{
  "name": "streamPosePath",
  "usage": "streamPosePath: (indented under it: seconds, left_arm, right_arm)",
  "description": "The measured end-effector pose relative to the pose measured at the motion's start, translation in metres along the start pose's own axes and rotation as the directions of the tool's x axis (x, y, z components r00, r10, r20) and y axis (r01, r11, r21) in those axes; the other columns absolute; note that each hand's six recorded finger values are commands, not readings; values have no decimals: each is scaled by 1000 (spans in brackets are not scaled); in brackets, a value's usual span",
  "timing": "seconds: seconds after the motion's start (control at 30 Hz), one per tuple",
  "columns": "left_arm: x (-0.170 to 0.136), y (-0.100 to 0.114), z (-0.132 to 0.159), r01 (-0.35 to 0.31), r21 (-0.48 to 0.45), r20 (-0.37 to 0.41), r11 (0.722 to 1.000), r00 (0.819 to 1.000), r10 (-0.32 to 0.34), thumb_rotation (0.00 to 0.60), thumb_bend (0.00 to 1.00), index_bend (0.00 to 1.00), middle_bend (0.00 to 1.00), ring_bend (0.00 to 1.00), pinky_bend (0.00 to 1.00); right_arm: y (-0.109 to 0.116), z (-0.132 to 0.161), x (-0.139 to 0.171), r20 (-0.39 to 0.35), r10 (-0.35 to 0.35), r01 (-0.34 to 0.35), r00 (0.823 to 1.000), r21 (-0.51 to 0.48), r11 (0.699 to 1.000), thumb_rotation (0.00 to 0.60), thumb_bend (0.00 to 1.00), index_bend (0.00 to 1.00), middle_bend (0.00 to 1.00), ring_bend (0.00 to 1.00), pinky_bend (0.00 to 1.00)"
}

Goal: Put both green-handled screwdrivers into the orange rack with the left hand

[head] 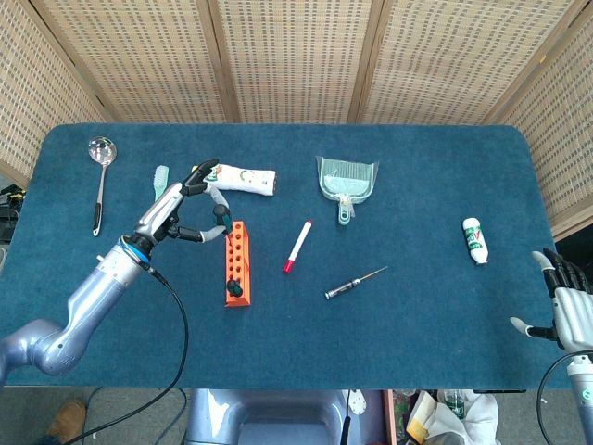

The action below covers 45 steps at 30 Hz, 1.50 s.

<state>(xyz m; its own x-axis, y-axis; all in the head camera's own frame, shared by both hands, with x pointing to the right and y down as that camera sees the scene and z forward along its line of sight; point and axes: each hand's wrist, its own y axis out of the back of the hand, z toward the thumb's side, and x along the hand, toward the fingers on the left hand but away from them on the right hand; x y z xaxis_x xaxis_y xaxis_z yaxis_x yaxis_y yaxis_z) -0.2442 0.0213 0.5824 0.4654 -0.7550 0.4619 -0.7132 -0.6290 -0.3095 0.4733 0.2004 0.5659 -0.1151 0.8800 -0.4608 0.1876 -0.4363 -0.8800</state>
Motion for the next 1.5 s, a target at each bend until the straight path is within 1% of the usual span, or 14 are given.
streamPosePath:
  seconds: [0.27,0.5,0.83,1.5]
  left_arm:
    - [6,-3,-1,-2,-55,7,998,1000,3,600,457,646,0,0,0]
    - [9,-8,-2,15,-49,7,999,1000,-15,600,457,646,0,0,0]
    - [11,-8,-7,19,-43,-1,999,1000,-19,600,457,646,0,0,0]
    - [19,-21,-19,39,-48,-18,998,999,-40,600,459,646,0,0,0]
  right_arm:
    - [-1,0,-1,3,4,-4,1000,2,1000,600,0,0,0,0,0]
    - [-1,-2,-2,9,4,-4,1000,1,1000,600,0,0,0,0,0]
    - [-1,-2,-2,11,4,-3,1000,-1,1000,600,0,0,0,0,0]
    - [-1,-4,-3,16,6,-6,1000,-2,1000,600,0,0,0,0,0]
